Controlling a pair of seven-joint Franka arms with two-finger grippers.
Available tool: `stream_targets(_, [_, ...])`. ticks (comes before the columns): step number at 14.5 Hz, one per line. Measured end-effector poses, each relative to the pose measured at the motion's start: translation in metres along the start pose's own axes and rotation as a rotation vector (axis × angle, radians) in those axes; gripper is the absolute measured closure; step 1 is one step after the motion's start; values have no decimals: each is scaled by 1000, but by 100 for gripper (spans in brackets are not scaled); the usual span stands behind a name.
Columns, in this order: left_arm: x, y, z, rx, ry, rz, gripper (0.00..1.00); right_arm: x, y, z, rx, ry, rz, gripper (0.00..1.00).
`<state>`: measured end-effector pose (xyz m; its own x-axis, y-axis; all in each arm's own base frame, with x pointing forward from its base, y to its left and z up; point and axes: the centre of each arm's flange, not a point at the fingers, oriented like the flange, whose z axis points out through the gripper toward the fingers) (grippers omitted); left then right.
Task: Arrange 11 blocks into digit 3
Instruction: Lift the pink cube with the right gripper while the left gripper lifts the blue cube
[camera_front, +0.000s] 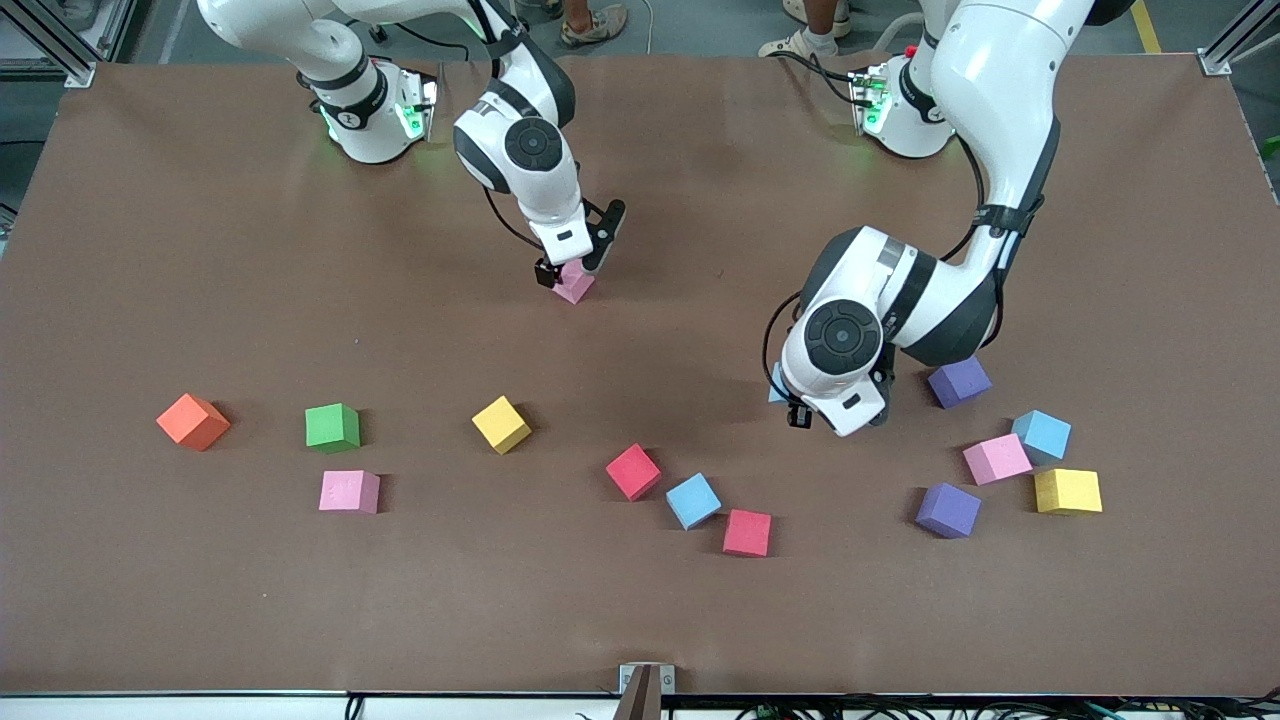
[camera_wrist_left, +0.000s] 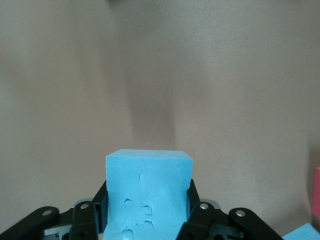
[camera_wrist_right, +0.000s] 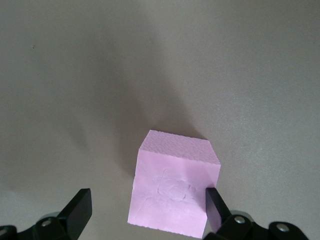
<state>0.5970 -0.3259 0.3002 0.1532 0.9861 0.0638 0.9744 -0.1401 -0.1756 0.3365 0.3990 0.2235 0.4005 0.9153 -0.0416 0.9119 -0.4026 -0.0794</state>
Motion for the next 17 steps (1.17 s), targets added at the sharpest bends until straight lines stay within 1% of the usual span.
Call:
stream_targets(2, [4,2,1,-3,0,-35,85,0,1,2,-1,4,1,0])
stream_targets(5, [9,5,1,-6,0,-48,85,1,3,7,-1,9,4,0])
stream_targets(9, [2,2,1,-6,1,-71,85,2,3,5,-5,16,2,0])
stream_targets(13, [-4,0,0,-7,1,-72,85,7,8,-10,-28,43,-9,0])
stream_targets(15, [-3,0,1,-7,1,-73,85,7,8,-12,-50,40,-36,0])
stream_targets(17, [-3,0,1,-7,2,-74,85,6,11,-12,-54,37,-39,0])
